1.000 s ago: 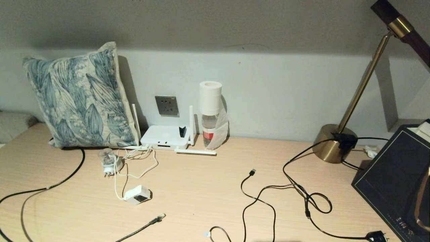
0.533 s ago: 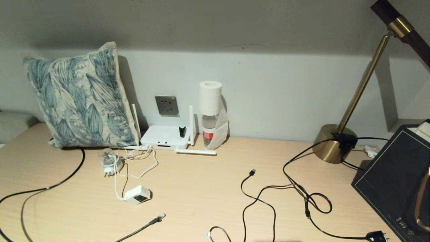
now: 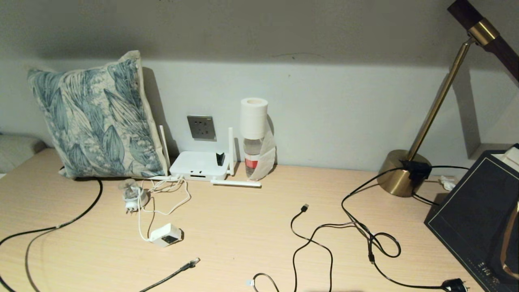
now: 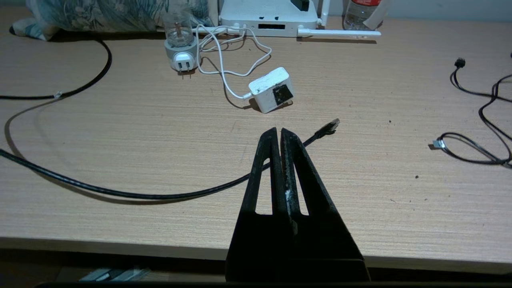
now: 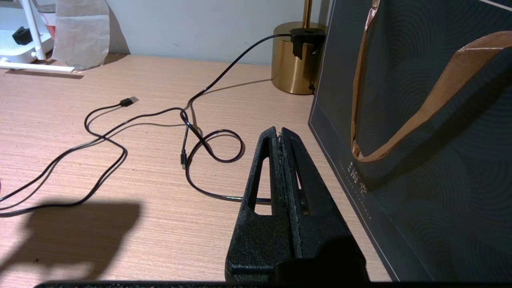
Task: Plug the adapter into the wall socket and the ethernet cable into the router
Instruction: Plug plug into socket
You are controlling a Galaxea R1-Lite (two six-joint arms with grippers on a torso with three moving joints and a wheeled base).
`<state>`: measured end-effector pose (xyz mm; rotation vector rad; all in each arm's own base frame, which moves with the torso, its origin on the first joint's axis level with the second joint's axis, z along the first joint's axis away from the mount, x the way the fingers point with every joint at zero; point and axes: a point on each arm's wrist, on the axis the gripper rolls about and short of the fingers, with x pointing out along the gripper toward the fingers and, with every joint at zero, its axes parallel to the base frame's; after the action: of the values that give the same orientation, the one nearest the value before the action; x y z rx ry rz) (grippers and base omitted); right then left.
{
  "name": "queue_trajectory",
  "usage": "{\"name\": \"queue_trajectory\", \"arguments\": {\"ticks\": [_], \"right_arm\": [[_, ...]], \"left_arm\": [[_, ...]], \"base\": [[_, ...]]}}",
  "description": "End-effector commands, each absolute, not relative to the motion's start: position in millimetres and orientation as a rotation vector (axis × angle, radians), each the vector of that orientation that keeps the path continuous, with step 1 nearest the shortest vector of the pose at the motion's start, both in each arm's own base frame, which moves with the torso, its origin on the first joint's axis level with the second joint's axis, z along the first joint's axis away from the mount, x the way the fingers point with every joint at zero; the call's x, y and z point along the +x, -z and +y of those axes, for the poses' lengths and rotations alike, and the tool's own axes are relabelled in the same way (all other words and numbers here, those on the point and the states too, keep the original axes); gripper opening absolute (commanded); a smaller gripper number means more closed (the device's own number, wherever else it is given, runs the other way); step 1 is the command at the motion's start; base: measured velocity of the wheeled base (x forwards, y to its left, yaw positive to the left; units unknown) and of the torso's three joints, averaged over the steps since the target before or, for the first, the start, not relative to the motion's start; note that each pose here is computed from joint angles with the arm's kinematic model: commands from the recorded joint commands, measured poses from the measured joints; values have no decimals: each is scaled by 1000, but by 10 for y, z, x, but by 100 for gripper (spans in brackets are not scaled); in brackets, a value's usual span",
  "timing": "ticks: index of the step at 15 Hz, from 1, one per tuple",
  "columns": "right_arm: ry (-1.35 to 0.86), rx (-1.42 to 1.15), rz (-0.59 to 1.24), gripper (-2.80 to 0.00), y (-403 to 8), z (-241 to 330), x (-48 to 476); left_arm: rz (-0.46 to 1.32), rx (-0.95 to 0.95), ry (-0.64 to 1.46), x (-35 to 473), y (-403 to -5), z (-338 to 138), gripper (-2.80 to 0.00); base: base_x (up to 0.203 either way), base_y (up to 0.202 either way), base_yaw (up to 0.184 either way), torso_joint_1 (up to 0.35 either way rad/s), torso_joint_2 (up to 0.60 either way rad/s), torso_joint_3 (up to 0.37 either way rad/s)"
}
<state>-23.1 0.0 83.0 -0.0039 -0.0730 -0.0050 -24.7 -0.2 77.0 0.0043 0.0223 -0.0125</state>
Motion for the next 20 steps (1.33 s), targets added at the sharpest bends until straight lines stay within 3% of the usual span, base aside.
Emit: {"name": "queue_trajectory", "arguments": {"ticks": [1, 4, 9, 10, 11, 17, 20], "right_arm": [[5, -5, -48, -280, -758, 0, -210], [5, -5, -48, -280, -758, 0, -210], [5, -5, -48, -280, -758, 0, -210], [4, -5, -48, -280, -758, 1, -210], [5, -5, -48, -280, -758, 0, -210], [5, -5, -48, -280, -758, 0, -210], [5, -5, -48, -280, -758, 0, -210]], "left_arm": [[-25, 32, 64, -290, -950, -14, -280], [-11, 37, 190, -218, -1504, -37, -280], [295, 19, 372, 777, -2169, -125, -280], [345, 19, 391, 1025, -2229, -153, -220], [386, 19, 404, 1279, -2271, -180, 0], [457, 48, 448, 2934, -2267, 109, 0], [371, 264, 631, 3136, -2198, 188, 0]], "base": [[0, 0, 0, 0, 0, 0], [0, 0, 0, 0, 0, 0], [0, 0, 0, 0, 0, 0], [0, 0, 0, 0, 0, 0], [0, 0, 0, 0, 0, 0], [0, 0, 0, 0, 0, 0], [0, 0, 0, 0, 0, 0]]}}
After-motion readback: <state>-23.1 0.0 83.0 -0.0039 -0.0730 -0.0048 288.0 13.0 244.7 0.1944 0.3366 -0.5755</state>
